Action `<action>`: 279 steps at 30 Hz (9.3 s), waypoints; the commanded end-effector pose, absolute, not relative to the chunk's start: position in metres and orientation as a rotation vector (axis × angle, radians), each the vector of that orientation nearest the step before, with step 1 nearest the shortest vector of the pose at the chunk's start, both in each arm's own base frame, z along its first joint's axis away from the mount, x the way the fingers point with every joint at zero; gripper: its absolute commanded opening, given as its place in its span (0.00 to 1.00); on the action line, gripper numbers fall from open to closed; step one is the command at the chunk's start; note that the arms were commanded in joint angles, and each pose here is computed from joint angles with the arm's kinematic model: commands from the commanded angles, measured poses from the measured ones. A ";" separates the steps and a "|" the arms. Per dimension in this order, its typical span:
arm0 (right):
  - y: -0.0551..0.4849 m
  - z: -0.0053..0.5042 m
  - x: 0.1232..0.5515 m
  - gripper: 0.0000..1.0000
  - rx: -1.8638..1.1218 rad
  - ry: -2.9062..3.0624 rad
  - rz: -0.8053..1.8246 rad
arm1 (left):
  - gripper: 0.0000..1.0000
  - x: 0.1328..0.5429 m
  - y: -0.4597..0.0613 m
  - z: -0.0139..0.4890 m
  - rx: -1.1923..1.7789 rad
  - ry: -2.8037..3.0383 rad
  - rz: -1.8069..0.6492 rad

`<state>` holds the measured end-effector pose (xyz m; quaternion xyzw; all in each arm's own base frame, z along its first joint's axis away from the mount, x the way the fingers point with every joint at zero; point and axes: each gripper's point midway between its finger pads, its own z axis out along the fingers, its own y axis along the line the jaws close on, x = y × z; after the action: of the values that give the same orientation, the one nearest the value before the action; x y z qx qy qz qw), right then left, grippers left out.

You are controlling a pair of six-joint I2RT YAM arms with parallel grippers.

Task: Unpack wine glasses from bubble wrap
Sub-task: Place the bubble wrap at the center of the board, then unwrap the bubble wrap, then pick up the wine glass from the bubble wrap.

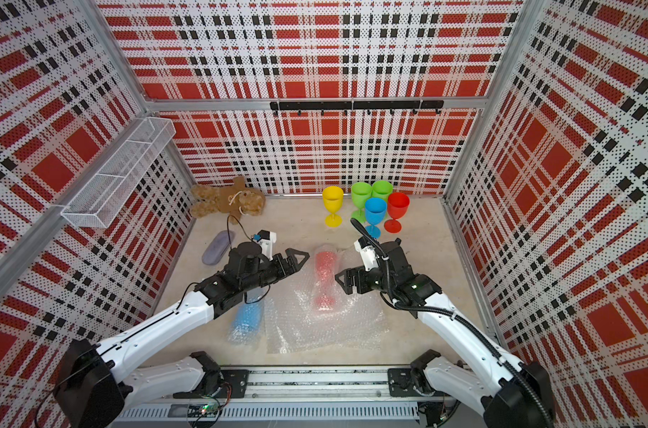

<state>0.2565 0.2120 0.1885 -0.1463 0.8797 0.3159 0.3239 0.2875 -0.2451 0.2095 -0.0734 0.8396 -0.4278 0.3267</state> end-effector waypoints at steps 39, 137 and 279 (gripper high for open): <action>0.264 0.128 0.271 0.03 -0.486 2.237 1.211 | 0.81 0.278 -0.293 0.124 0.366 2.466 -0.711; 0.209 0.128 0.260 0.45 -0.370 2.303 0.731 | 0.00 0.214 -0.248 0.051 0.122 2.644 -0.752; 0.275 0.173 0.276 0.90 -0.702 2.739 0.523 | 0.65 0.283 -0.181 0.214 0.068 2.218 -0.556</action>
<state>0.2937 0.2786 0.1981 -0.2314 0.9264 0.1966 0.2227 0.2777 -0.1940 0.1945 0.0064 0.8929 -0.2481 0.3758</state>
